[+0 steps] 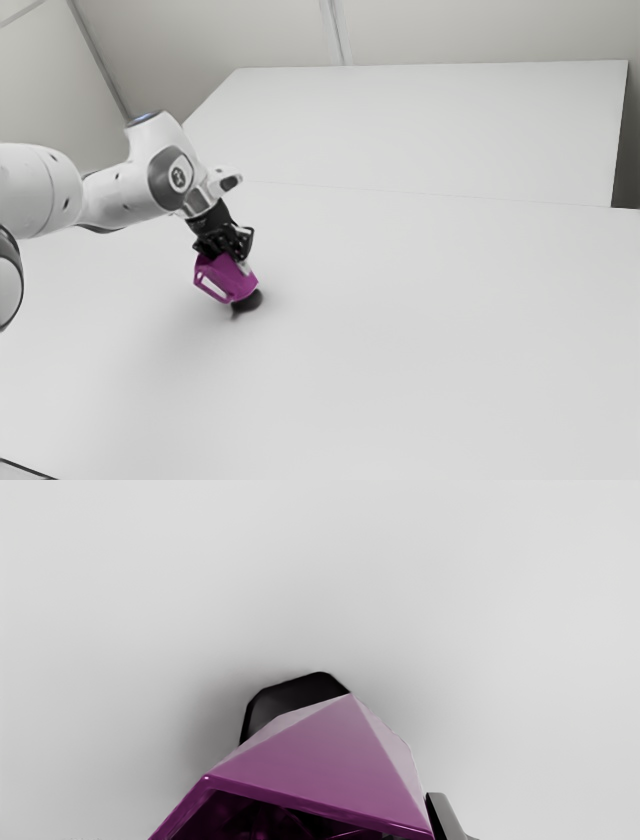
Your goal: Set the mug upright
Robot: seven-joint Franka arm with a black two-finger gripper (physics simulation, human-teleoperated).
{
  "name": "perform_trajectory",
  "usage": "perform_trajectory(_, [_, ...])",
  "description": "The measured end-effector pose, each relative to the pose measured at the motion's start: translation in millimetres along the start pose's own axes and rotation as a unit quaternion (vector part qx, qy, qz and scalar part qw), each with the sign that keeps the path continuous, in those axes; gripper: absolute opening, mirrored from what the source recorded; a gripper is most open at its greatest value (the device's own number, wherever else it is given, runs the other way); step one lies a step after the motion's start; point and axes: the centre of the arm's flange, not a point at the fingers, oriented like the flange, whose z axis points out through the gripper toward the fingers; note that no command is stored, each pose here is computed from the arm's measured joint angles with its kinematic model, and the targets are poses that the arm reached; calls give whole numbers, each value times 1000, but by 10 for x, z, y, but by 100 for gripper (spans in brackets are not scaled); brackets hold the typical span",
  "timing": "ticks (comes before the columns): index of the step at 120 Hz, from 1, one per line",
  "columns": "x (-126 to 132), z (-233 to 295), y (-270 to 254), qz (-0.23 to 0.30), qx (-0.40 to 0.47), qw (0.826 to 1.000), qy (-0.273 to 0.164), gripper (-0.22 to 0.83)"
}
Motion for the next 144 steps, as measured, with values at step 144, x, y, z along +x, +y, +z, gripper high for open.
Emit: perform_trajectory(144, [-322,439,332,-245,144,959,-23,-16])
